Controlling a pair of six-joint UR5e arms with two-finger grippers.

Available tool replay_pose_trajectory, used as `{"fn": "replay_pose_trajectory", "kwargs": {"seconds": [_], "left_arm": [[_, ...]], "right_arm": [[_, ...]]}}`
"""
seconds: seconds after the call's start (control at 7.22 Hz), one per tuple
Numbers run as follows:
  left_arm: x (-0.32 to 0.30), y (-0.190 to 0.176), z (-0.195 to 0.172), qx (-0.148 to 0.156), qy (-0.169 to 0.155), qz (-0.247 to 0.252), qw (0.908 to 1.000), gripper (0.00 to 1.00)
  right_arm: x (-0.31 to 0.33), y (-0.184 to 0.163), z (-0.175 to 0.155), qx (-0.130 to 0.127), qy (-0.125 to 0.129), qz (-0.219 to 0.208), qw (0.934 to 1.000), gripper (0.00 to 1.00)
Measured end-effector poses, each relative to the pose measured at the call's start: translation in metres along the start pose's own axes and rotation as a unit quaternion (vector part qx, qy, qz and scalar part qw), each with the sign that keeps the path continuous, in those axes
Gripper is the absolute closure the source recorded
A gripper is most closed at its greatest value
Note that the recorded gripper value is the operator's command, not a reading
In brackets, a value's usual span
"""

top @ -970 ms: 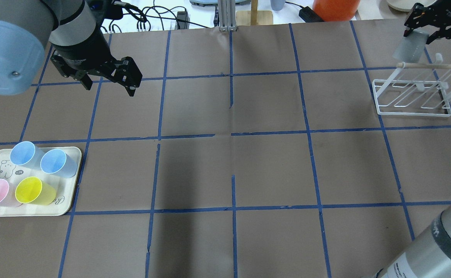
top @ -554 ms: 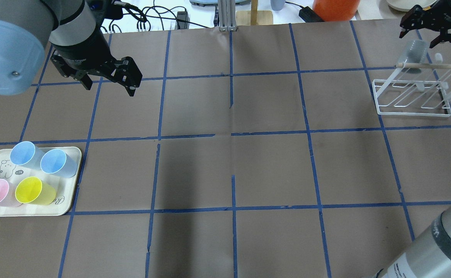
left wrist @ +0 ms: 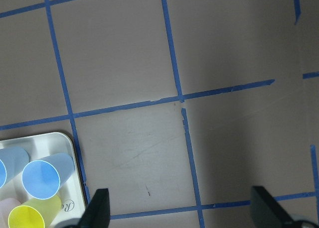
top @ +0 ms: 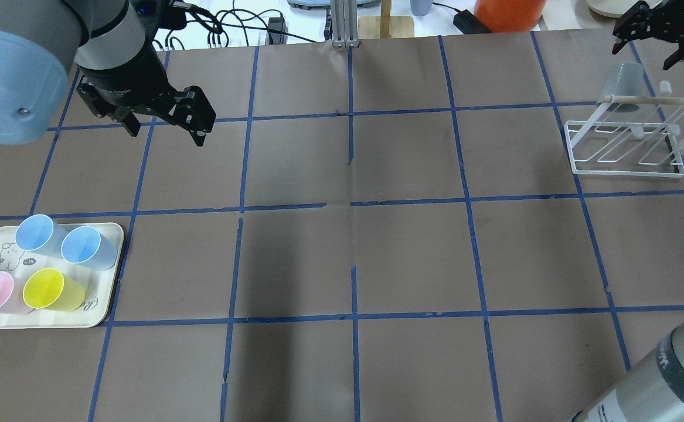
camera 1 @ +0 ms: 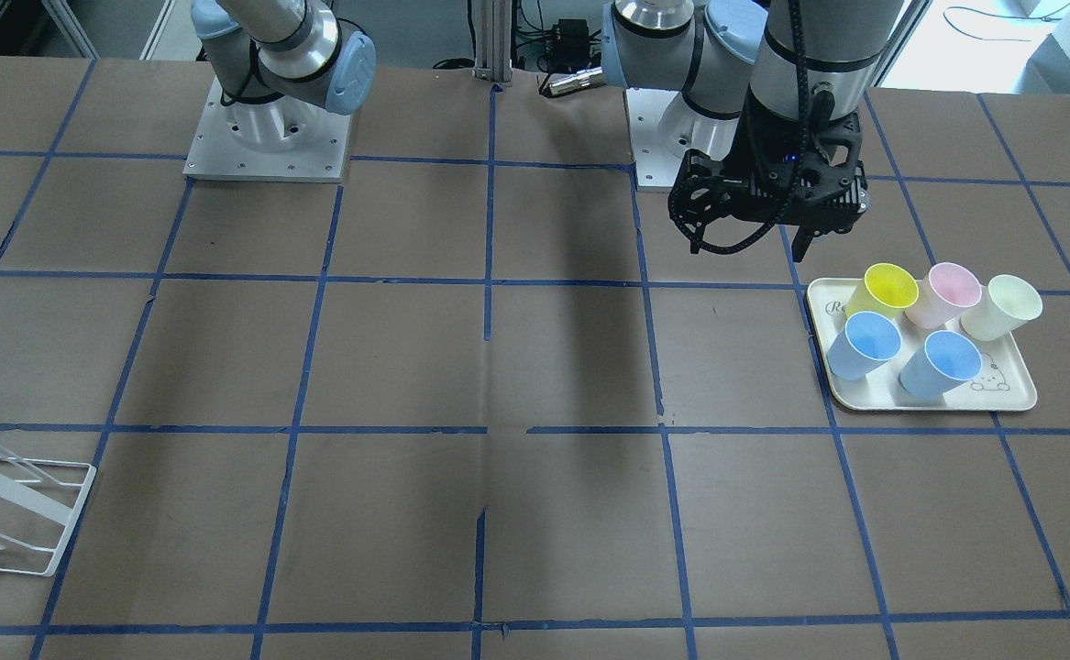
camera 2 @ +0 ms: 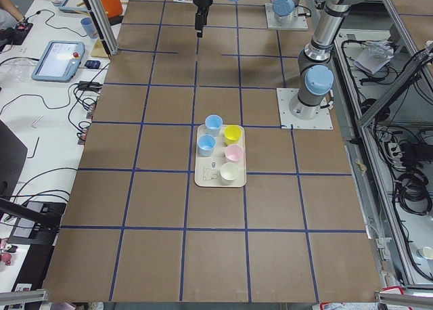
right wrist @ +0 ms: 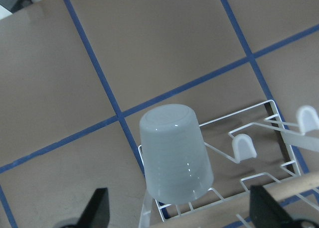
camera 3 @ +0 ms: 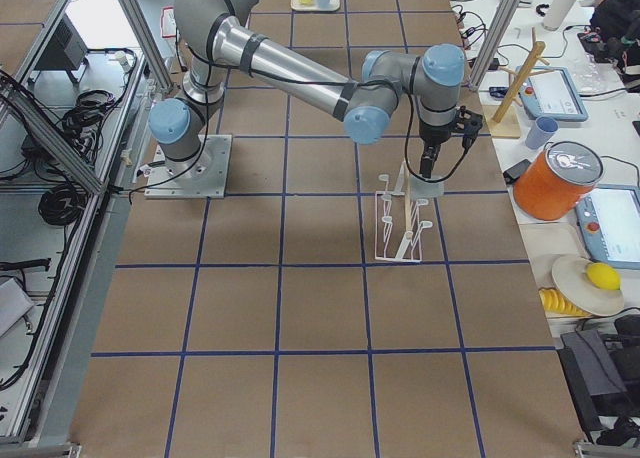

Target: Transfer IKEA cup to right arm and place on rack

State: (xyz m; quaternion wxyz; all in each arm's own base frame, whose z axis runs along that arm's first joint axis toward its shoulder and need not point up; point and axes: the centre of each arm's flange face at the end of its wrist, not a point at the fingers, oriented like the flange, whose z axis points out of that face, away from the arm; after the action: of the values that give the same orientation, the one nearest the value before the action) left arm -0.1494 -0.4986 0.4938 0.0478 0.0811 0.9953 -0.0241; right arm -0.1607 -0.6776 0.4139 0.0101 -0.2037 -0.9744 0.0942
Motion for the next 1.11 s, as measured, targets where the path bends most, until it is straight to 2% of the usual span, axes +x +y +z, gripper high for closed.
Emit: {"fn": "replay_pose_trajectory", "kwargs": {"seconds": [0.14, 0.28, 0.55, 0.69, 0.83, 1.11], "left_arm": [[0.000, 0.000, 0.000, 0.000, 0.000, 0.000, 1.0000, 0.00], [0.000, 0.000, 0.000, 0.000, 0.000, 0.000, 1.0000, 0.00], [0.000, 0.000, 0.000, -0.001, 0.000, 0.000, 1.0000, 0.00], [-0.001, 0.000, 0.000, 0.000, 0.000, 0.000, 1.0000, 0.00], [-0.001, 0.000, 0.000, 0.000, 0.000, -0.001, 1.0000, 0.00], [-0.001, 0.000, -0.001, 0.001, 0.000, -0.001, 1.0000, 0.00]], "right_arm": [[-0.003, 0.004, -0.025, -0.014, 0.013, -0.009, 0.9998, 0.00], [-0.011, 0.008, -0.052, -0.044, 0.017, -0.023, 0.9986, 0.00], [-0.032, 0.026, -0.107, -0.111, 0.011, -0.039, 0.9929, 0.00], [-0.055, 0.047, -0.133, -0.136, 0.008, -0.053, 0.9892, 0.00], [-0.087, 0.071, -0.154, -0.147, 0.007, -0.072, 0.9865, 0.00], [-0.149, 0.124, -0.173, -0.161, 0.011, -0.102, 0.9816, 0.00]]}}
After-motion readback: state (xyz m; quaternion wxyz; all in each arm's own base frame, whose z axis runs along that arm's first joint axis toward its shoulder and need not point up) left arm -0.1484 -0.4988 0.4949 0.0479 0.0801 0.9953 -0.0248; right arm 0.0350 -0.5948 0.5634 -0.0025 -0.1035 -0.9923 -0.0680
